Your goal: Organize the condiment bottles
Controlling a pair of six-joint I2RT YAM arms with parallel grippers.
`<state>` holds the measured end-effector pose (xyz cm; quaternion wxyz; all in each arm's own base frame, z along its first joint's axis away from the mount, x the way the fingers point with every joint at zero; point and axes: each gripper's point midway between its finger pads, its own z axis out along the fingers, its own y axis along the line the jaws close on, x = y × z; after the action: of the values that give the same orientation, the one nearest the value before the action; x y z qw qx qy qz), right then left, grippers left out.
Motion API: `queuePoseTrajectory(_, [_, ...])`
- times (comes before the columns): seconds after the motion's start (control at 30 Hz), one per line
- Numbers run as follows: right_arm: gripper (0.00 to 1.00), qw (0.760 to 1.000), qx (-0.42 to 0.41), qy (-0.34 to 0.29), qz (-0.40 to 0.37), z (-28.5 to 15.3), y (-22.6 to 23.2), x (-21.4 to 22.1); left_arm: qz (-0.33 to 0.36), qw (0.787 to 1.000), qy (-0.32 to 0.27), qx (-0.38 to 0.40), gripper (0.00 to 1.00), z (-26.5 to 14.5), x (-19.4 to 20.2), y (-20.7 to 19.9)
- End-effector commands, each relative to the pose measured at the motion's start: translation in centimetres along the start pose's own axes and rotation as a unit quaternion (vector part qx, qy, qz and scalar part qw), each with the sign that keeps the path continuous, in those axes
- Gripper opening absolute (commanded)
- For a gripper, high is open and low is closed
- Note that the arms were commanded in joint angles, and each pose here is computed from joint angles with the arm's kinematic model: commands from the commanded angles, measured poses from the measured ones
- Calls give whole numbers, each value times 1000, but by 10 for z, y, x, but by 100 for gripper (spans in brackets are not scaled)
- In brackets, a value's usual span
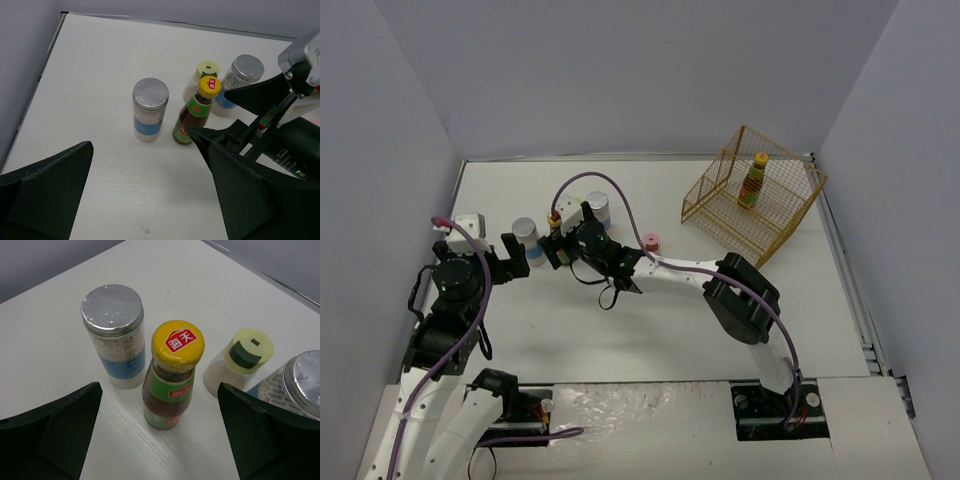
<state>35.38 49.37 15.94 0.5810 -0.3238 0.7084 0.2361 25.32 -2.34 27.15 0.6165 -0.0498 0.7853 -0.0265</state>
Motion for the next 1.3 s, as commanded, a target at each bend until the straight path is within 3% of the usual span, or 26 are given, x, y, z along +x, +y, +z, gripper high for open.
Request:
queuePoseTrajectory(0.0, [97, 994, 40, -100, 19, 9, -11, -66, -5, 1000, -25, -7, 97, 3, -17, 0])
queuePoseTrajectory(0.5, [70, 994, 53, -92, 11, 43, -18, -50, -4, 1000, -25, 1, 97, 5, -16, -3])
queuePoseTrajectory(0.67, [54, 994, 60, -93, 12, 41, -25, -47, -3, 1000, -24, 3, 97, 6, -16, -4])
queuePoseTrajectory(0.77, [37, 993, 67, -97, 12, 37, -30, -50, -3, 1000, -23, 6, 97, 7, -15, -5])
queuePoseTrajectory(0.87, [19, 993, 71, -99, 9, 25, -34, -54, -3, 1000, -21, 10, 97, 8, -14, -7])
queuePoseTrajectory(1.0, [4, 992, 70, -105, 11, 2, -36, -69, -1, 1000, -16, 24, 97, 10, -11, -13])
queuePoseTrajectory(1.13, [0, 994, 67, -92, 12, -25, -37, -68, 2, 999, -12, 40, 97, 13, -10, -19])
queuePoseTrajectory(1.27, [0, 993, 65, -99, 15, -69, -44, -103, 6, 999, -4, 52, 97, 16, -9, -24])
